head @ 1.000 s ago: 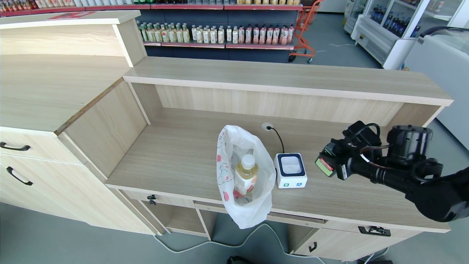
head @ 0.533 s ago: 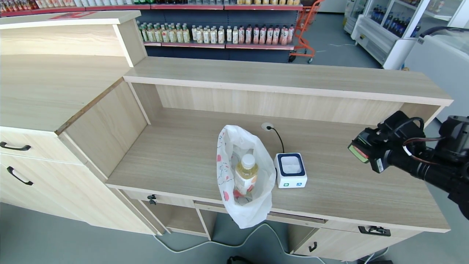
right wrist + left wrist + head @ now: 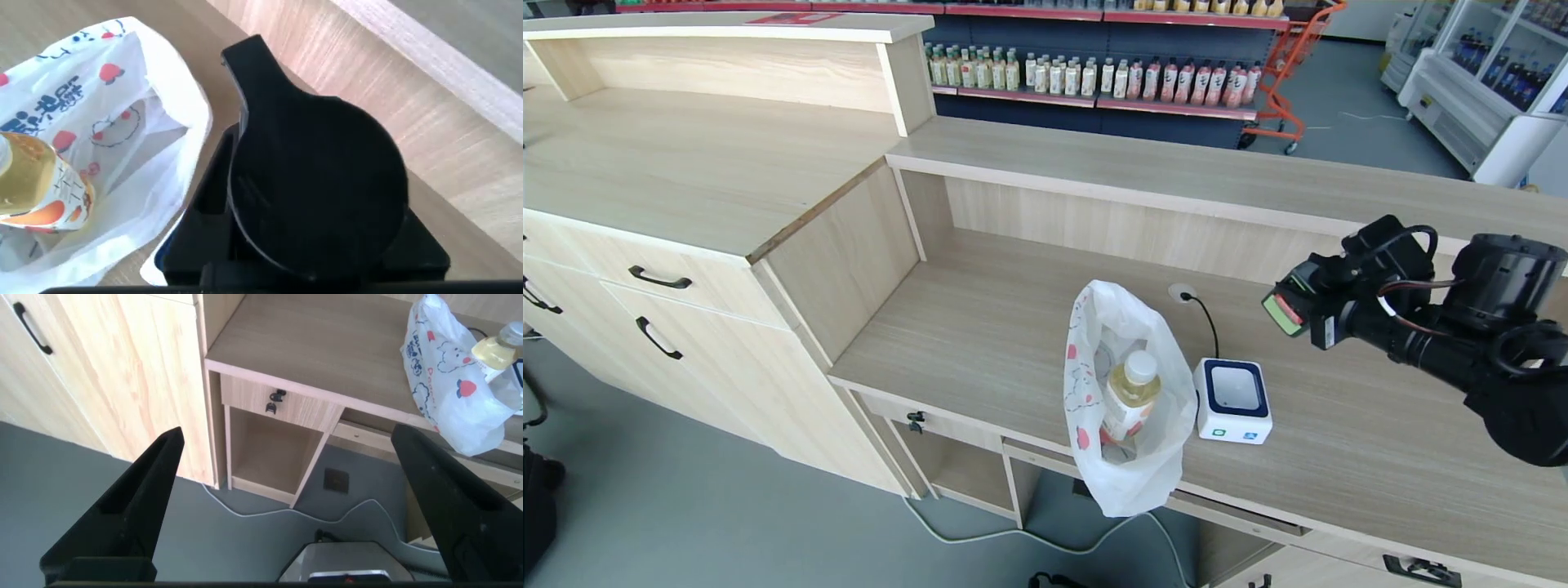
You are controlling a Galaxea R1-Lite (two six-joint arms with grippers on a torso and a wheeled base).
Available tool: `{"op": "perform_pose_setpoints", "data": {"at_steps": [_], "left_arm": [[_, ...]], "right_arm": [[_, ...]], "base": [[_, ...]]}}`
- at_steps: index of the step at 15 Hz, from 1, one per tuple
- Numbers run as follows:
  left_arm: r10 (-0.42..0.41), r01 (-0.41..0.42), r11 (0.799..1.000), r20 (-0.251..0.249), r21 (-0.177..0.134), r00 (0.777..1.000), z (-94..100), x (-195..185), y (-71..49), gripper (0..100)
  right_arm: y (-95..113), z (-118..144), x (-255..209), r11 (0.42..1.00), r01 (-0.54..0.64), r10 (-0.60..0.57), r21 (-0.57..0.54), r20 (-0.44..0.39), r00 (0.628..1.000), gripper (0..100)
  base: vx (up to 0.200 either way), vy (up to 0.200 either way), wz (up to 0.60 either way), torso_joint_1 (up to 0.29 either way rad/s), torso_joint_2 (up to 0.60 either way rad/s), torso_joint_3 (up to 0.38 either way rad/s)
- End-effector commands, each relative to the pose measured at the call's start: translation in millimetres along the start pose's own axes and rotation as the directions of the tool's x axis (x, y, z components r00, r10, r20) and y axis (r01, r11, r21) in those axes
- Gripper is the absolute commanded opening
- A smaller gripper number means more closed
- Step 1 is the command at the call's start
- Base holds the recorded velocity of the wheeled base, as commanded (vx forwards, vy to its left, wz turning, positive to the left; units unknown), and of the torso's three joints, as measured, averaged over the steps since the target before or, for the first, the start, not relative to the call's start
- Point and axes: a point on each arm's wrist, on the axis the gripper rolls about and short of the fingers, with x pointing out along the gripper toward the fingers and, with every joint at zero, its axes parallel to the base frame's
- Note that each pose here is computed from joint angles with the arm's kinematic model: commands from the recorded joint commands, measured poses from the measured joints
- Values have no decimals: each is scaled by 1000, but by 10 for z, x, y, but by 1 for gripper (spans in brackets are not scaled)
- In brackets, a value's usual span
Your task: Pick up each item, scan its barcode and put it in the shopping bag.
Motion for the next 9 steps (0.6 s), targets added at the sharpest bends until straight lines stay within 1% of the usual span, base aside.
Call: {"op": "perform_pose_setpoints", "data": {"at_steps": [1,2,3,4,6,9], "left_arm": [[0,0,1000,1,0,1000,0,0,0,100],[0,0,1000,1,0,1000,0,0,0,100],[0,0,1000,1,0,1000,0,0,0,100],[0,0,1000,1,0,1000,0,0,0,100],[0,0,1000,1,0,1000,0,0,0,100],[0,0,1000,1,0,1000,0,0,0,100]], "right_arm": [[254,-198,308,991,-89,92,99,-30,995,0],[370,-249,405,978,-151,155,146,-16,988,0],[450,-287,475,961,-223,226,165,4,974,0],[513,-329,521,949,-270,272,163,9,962,0],[624,-449,582,941,-304,309,148,-12,951,0],[683,-624,639,942,-314,321,121,-43,946,0]], "base": [[0,0,0,0,0,0],[0,0,0,0,0,0],[0,0,0,0,0,0],[0,0,0,0,0,0],[0,0,0,0,0,0],[0,0,0,0,0,0]]}}
